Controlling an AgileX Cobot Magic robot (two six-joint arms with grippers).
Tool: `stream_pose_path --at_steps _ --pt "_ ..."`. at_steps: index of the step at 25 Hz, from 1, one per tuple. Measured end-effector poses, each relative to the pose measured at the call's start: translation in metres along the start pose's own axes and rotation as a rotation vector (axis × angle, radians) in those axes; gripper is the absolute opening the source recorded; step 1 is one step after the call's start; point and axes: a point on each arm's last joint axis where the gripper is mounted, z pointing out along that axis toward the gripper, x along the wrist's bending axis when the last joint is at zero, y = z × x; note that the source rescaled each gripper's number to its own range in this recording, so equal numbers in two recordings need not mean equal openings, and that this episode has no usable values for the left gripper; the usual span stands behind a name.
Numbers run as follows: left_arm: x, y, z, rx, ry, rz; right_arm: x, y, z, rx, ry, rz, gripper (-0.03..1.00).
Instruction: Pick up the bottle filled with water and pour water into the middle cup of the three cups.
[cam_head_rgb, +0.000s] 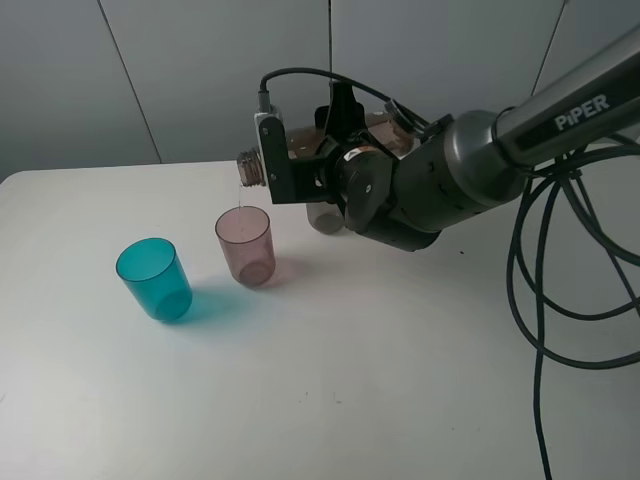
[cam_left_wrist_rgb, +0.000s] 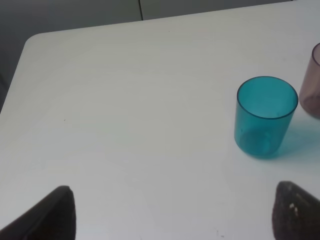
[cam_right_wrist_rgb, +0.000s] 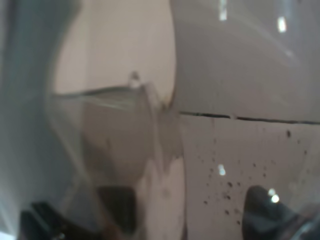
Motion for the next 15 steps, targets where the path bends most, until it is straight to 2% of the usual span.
stream_pose_path --at_steps 15 --pt "0.0000 0.0000 0.0000 0.000 0.000 0.000 -0.0012 0.0007 0.0005 -0.017 -0.011 -0.024 0.02"
